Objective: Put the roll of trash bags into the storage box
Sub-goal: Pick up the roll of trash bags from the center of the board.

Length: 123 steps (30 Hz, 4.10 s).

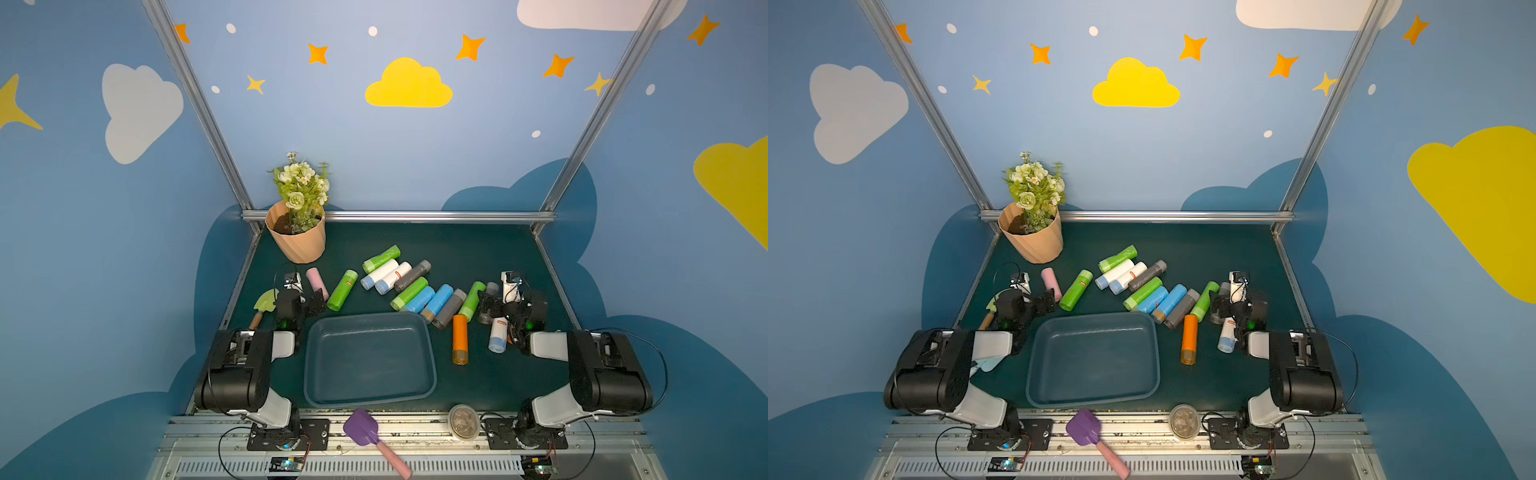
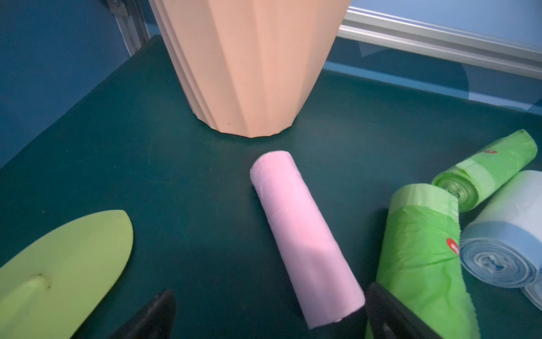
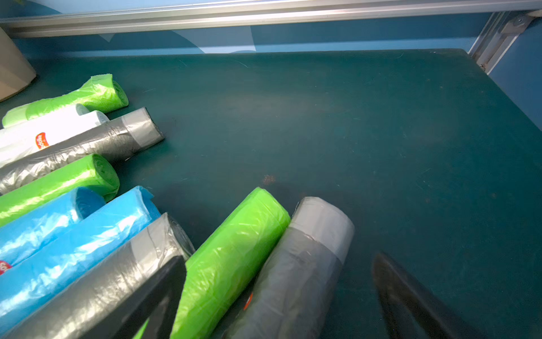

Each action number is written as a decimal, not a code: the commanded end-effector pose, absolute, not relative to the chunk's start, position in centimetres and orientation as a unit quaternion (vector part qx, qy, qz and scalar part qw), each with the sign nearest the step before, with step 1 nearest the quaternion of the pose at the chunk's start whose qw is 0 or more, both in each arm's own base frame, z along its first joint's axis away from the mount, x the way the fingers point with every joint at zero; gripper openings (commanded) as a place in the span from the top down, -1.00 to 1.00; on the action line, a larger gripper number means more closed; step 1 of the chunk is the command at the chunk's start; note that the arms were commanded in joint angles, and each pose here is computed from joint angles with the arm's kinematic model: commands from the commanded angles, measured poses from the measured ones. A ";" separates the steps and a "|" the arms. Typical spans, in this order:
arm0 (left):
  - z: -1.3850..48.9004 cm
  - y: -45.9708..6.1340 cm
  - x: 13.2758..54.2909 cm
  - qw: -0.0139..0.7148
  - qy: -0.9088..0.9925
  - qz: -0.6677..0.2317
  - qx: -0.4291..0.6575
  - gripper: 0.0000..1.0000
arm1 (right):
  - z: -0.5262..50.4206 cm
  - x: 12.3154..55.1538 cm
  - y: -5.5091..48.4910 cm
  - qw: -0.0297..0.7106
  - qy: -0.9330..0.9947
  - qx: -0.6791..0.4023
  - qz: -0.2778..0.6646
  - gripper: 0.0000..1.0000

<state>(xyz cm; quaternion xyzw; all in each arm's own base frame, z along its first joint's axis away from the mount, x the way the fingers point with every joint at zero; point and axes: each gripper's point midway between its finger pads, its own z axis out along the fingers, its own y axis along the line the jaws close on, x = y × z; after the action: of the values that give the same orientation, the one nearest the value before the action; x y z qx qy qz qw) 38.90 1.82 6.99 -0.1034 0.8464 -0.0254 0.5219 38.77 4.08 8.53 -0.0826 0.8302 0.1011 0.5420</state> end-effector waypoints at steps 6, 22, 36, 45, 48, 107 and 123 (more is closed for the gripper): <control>8.0 2.0 39.3 0.531 0.841 -0.022 -0.102 -1.00 | 9.2 38.9 4.1 0.551 0.824 -0.086 0.101 -0.93; 7.9 1.9 39.3 0.531 0.841 -0.021 -0.100 -1.00 | 9.2 38.9 4.2 0.552 0.825 -0.086 0.089 -0.94; 8.0 1.9 39.3 0.532 0.841 -0.021 -0.100 -1.00 | 9.4 38.5 3.4 0.565 0.820 -0.065 0.069 -0.94; 12.6 2.1 37.7 0.546 0.830 0.000 -0.117 -1.00 | 14.7 36.6 1.3 0.562 0.826 0.028 0.021 -0.93; 15.0 1.6 36.3 0.510 0.845 -0.019 -0.163 -1.00 | 16.8 36.1 3.3 0.537 0.843 -0.003 0.028 -0.94; 4.5 0.0 44.8 0.215 0.944 -0.045 -0.246 -0.17 | 16.1 22.8 34.1 0.224 0.878 -0.299 0.298 -0.93; 4.1 -0.2 44.7 0.194 0.949 -0.044 -0.244 0.21 | 15.7 22.8 34.7 0.213 0.875 -0.317 0.297 -0.93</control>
<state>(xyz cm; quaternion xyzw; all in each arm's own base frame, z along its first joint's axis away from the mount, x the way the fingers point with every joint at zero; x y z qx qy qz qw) 44.97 -0.33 3.54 -0.2436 0.9486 -0.0452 0.1968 22.70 33.87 14.73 -0.3035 0.8824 0.2914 0.2106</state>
